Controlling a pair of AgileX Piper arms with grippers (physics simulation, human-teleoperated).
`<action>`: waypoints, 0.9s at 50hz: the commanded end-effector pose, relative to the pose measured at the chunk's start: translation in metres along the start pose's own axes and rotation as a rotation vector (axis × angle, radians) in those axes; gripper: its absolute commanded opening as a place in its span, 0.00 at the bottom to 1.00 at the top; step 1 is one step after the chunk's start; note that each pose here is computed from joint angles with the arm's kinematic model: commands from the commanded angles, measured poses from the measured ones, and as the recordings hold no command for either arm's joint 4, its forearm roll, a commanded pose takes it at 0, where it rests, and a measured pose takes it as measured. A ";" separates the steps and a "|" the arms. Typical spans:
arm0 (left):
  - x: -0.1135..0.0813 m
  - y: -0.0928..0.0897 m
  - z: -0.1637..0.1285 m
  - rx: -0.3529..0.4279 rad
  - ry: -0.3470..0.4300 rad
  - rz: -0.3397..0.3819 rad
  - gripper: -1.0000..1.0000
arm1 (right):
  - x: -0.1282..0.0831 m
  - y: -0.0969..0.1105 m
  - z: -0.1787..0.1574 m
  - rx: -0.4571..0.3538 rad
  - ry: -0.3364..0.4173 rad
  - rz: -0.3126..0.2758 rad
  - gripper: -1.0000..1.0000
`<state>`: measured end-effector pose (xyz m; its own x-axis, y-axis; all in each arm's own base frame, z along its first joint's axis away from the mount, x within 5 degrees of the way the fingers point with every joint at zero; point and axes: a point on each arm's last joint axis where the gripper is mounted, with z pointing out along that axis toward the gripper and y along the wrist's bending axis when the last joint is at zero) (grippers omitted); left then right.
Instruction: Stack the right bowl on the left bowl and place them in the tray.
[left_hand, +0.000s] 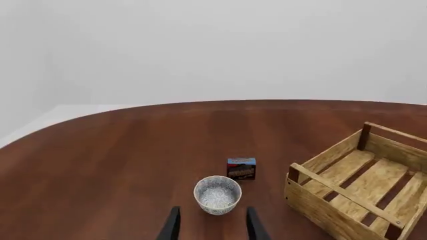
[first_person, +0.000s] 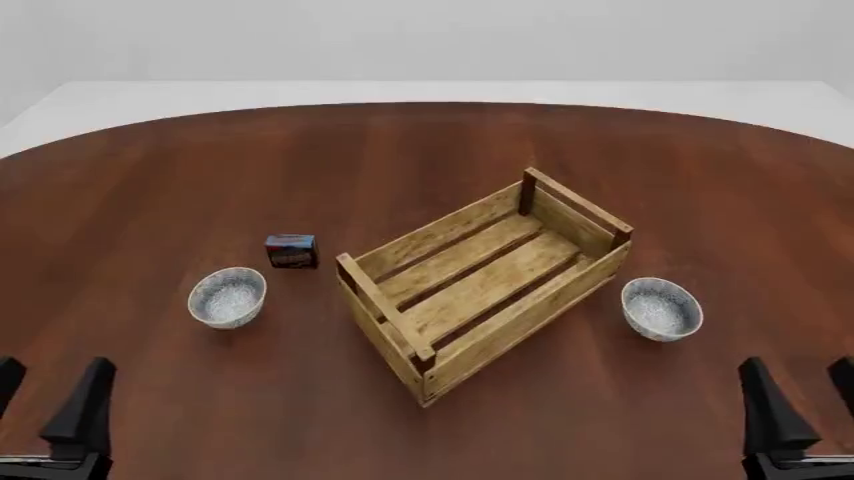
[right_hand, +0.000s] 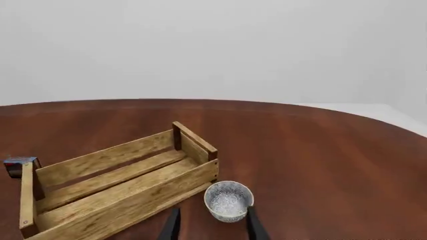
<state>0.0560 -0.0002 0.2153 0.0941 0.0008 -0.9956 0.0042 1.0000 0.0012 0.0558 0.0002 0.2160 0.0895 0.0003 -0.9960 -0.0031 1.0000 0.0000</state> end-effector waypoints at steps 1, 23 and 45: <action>-0.001 0.000 0.000 0.005 0.001 -0.014 1.00 | 0.001 -0.002 0.000 0.038 0.007 -0.034 1.00; 0.002 -0.002 0.000 0.033 0.015 -0.034 1.00 | -0.036 -0.006 0.043 0.063 0.148 -0.030 1.00; 0.002 -0.004 0.001 0.061 0.014 -0.049 1.00 | -0.102 -0.015 0.110 0.081 0.358 -0.081 1.00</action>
<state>0.0572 -0.0031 0.2135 0.0790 -0.0430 -0.9959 0.0580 0.9976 -0.0384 0.1246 -0.0103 0.3049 -0.1695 -0.0457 -0.9845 0.0725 0.9956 -0.0587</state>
